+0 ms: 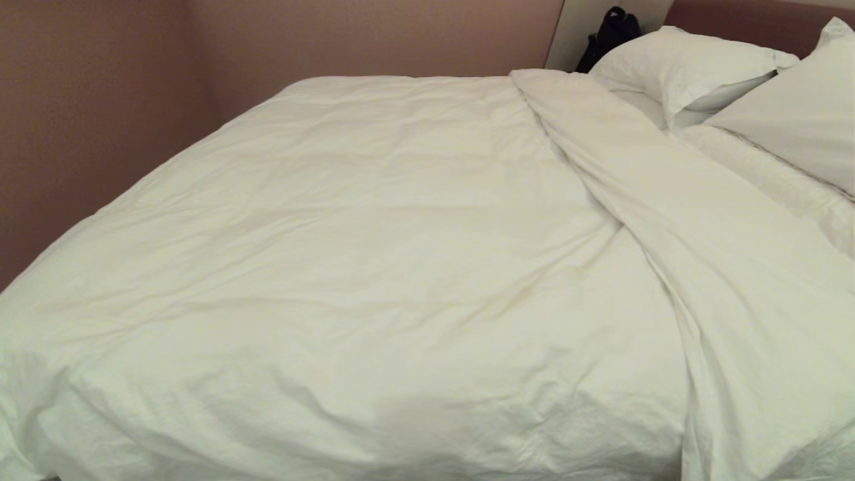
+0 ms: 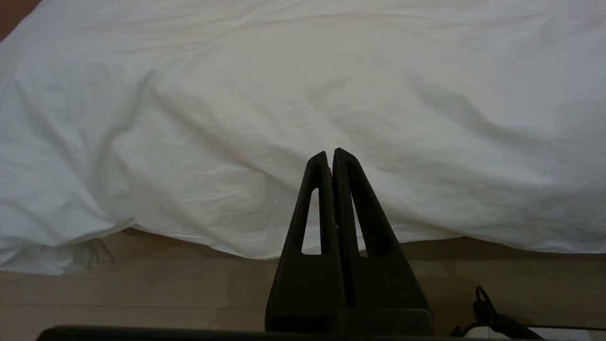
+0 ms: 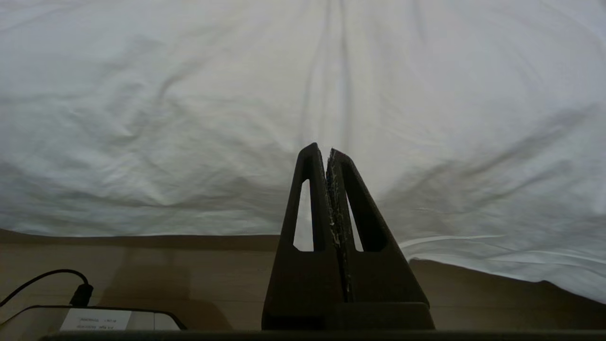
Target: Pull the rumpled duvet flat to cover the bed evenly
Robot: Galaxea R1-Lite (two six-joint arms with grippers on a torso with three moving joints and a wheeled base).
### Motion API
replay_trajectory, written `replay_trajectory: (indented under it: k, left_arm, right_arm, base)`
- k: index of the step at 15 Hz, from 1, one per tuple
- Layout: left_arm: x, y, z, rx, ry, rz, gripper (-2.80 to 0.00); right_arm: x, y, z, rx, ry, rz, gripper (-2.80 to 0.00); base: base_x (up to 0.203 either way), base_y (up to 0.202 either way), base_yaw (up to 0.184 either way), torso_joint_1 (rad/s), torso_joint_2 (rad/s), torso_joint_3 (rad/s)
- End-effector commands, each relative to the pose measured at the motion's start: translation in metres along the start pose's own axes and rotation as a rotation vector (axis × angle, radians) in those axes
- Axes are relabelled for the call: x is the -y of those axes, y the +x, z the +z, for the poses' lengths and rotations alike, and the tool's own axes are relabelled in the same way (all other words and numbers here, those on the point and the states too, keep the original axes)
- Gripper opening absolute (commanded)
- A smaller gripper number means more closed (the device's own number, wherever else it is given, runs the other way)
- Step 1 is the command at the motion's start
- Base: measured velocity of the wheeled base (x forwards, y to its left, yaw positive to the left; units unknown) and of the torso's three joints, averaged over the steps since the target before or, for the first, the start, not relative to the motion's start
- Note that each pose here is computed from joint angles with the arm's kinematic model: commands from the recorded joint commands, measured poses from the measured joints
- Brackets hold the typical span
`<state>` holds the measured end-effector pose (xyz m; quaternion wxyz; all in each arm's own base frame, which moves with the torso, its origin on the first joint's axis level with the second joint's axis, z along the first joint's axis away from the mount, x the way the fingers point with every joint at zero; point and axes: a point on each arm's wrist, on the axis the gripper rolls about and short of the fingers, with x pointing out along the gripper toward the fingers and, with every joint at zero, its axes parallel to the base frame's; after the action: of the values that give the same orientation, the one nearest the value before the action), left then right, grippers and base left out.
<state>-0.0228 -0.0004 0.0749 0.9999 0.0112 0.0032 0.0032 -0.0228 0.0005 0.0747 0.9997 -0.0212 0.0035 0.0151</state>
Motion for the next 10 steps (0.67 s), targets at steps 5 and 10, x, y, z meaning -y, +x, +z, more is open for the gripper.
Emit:
replay_trajectory:
  k: [5, 10]
  left_arm:
    - [0.0001, 0.0, 0.0, 0.0, 0.002, -0.002, -2.8]
    - [0.0001, 0.0, 0.0, 0.0, 0.0, -0.002, -2.8]
  right_arm:
    - [0.0, 0.0, 0.0, 0.001, -0.001, 0.001, -2.8]
    - [0.0, 0.0, 0.0, 0.0, 0.0, 0.002, -2.8]
  base:
    - [0.0, 0.198, -0.001, 0.004, 0.0, 0.003]
    - [0.0, 0.195, 0.0, 0.004, 0.0, 0.001]
